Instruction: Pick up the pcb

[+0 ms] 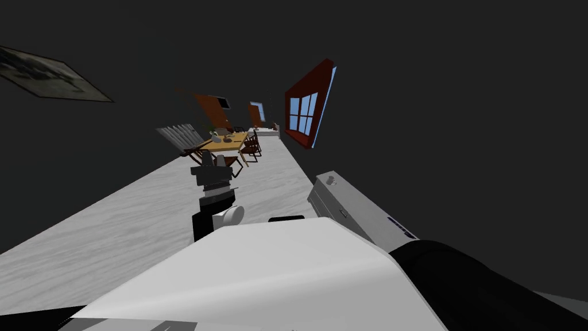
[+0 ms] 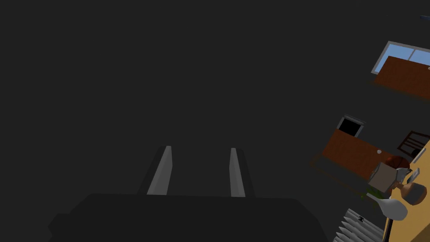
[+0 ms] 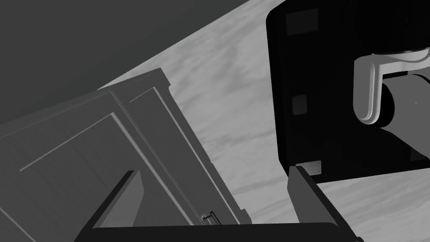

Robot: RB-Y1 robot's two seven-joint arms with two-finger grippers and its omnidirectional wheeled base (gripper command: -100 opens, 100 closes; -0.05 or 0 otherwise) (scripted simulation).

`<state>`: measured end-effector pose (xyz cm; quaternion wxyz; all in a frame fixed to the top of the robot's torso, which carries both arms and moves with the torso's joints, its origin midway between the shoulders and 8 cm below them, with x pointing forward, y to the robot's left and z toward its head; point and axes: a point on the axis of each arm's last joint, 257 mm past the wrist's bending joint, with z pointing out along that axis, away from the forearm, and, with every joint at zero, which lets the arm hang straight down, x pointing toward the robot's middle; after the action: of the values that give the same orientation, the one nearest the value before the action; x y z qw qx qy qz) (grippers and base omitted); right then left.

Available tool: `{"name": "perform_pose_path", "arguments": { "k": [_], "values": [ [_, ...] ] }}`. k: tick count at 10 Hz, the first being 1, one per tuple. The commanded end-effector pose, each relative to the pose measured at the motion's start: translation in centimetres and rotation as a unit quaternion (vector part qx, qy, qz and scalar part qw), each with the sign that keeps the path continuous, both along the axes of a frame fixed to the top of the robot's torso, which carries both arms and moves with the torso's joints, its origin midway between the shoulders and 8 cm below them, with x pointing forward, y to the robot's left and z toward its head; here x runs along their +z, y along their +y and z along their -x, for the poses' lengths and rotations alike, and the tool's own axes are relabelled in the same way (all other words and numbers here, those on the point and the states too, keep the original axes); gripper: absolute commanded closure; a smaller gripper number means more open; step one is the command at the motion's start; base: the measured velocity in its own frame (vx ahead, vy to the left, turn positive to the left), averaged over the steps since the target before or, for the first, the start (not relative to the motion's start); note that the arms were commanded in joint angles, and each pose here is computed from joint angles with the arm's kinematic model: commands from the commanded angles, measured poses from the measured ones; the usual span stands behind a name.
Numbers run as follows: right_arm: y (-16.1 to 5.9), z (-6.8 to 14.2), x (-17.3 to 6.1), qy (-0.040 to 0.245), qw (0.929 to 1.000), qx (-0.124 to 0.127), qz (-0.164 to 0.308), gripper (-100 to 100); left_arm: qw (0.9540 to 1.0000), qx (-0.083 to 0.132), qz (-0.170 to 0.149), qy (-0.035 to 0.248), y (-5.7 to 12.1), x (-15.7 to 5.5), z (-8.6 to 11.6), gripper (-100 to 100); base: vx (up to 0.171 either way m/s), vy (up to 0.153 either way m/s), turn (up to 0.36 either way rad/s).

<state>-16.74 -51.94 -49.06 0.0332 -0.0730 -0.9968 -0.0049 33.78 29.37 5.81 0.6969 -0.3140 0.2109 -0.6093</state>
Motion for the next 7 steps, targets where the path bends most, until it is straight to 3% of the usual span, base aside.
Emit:
{"name": "perform_pose_path", "arguments": {
  "k": [1,3,5,6,7],
  "values": [
    [-4.1,1.2,1.6,0.018,0.9987,0.020,0.043,-100,1.0000,0.000,0.000,0.000,0.0,0.0,0.0,0,-0.020,-0.075,0.253],
    [-4.1,1.2,1.6,0.018,0.9987,0.020,0.043,-100,1.0000,0.000,0.000,0.000,0.0,0.0,0.0,0,-0.012,-0.056,0.047],
    [-10.0,1.7,3.7,0.036,0.9922,0.050,0.108,-100,1.0000,0.000,0.000,0.000,0.0,0.0,0.0,0,-0.024,-0.094,0.298],
    [-10.1,1.7,3.7,0.037,0.9921,0.050,0.109,-100,1.0000,0.000,0.000,0.000,0.0,0.0,0.0,0,-0.018,-0.139,0.143],
    [-12.6,1.4,4.6,0.040,0.9877,0.061,0.138,-100,1.0000,0.000,0.000,0.000,0.0,0.0,0.0,0,-0.011,-0.134,0.183]
  ]
}}
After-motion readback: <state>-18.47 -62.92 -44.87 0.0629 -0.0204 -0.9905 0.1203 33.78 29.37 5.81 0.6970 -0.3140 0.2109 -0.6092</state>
